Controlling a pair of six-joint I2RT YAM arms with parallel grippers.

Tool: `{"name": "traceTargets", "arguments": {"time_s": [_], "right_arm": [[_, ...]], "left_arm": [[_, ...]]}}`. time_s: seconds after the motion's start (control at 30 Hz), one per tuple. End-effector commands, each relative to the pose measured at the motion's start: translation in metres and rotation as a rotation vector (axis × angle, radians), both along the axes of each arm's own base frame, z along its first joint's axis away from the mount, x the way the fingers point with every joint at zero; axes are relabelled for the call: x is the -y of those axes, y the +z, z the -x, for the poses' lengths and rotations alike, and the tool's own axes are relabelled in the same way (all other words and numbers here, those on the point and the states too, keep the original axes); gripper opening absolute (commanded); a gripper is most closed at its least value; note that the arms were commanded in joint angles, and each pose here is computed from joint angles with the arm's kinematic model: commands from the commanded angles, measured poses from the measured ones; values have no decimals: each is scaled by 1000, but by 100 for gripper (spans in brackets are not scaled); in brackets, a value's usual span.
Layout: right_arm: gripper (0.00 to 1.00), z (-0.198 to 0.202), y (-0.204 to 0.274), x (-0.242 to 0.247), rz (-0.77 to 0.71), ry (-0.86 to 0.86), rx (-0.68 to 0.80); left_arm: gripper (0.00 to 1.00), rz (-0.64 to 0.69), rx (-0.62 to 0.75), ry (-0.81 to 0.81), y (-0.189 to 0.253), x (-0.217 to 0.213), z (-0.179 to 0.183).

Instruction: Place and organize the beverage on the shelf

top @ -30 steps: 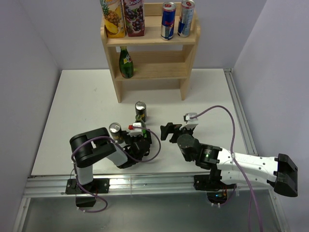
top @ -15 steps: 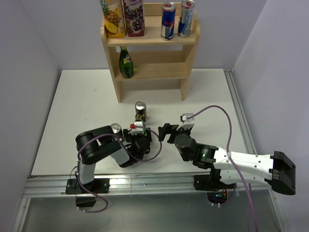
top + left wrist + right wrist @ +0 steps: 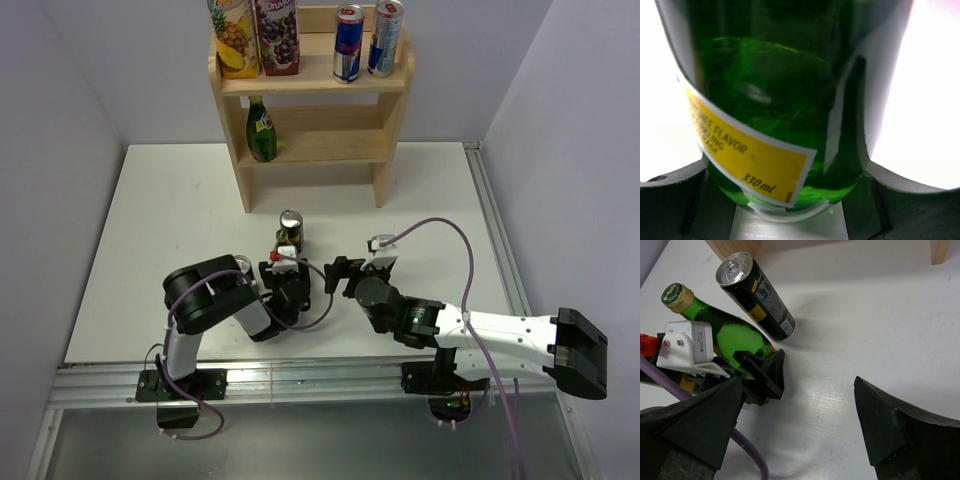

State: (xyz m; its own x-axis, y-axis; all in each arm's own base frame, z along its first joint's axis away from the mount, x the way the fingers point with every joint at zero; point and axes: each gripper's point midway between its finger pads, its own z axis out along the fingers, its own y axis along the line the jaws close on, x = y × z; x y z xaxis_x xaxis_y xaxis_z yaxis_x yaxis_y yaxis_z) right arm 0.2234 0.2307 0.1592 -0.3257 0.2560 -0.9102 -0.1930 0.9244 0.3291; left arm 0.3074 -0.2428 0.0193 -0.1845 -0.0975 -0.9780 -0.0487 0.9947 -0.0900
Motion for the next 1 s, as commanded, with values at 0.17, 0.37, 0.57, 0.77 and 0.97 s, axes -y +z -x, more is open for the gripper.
{"name": "traceTargets", "arguments": {"time_s": [0.17, 0.37, 0.57, 0.77, 0.97], "right_arm": [[100, -1, 3, -5, -53, -10, 6], [100, 0, 2, -5, -62, -11, 4], [100, 1, 4, -1, -73, -15, 9], [100, 1, 3, 1, -69, -18, 10], [100, 1, 0, -1, -66, -18, 9]], "left_arm": [[0, -13, -34, 21, 7, -1, 10], [0, -33, -30, 9, 29, 11, 23], [0, -16, -4, 18, 50, 10, 26], [0, -5, 20, 26, 65, 11, 29], [0, 20, 48, 24, 89, 10, 32]]}}
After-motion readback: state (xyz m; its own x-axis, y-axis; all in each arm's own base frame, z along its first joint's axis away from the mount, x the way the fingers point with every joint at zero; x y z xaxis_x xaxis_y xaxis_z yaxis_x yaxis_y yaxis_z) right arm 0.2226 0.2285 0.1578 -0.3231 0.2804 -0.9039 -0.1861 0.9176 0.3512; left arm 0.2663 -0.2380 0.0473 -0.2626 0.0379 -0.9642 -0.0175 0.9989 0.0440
